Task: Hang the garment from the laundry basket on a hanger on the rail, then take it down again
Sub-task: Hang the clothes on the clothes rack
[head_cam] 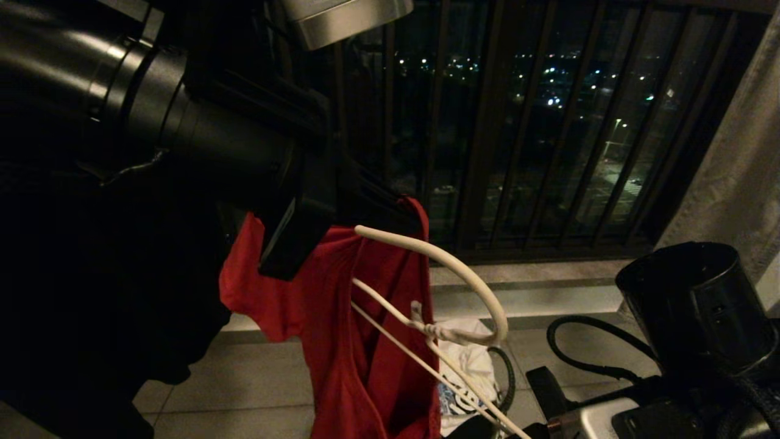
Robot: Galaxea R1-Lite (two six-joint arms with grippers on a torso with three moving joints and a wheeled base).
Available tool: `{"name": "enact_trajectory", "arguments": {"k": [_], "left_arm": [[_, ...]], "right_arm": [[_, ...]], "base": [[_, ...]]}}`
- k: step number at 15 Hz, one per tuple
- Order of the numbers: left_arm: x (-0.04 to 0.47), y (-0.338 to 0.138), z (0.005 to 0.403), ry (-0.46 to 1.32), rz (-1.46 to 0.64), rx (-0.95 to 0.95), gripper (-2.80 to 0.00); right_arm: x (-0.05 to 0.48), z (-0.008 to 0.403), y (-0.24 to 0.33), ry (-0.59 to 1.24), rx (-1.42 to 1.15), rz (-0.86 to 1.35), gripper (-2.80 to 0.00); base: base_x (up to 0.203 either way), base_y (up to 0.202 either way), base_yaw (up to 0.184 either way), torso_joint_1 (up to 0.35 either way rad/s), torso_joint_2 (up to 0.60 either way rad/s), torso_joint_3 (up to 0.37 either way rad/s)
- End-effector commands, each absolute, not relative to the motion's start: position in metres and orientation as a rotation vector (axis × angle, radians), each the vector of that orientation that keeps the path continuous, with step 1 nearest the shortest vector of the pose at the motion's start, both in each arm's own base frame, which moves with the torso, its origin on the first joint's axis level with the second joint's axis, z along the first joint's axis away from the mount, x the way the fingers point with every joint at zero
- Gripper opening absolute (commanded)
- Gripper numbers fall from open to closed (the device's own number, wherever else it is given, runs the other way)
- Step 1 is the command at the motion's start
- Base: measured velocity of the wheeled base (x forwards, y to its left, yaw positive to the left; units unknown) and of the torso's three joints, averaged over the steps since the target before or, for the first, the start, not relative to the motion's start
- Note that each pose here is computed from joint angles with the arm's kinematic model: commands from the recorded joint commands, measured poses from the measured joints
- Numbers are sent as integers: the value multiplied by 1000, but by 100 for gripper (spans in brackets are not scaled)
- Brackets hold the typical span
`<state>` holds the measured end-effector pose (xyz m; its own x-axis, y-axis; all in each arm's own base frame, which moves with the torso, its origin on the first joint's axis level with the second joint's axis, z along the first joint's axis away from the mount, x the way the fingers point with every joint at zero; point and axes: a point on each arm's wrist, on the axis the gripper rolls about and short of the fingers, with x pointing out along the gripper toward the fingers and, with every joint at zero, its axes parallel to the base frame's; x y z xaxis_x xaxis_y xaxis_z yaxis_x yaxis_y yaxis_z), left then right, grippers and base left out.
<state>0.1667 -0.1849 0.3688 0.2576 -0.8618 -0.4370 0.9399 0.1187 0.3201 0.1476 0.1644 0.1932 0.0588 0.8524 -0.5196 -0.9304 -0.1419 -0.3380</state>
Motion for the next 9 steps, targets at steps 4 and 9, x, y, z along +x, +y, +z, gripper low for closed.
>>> {"name": "enact_trajectory", "arguments": {"k": [4,9], "left_arm": [[156,-189,368,180,-1297,604,-280],[148,-198,368,198,-1265,606,-280]], "right_arm": [[156,194,162,143,-727,1525,-280],[156,194,162,142,-725,1525,-280]], "base": [[0,0,0,0,0,0],[0,0,0,0,0,0]]}}
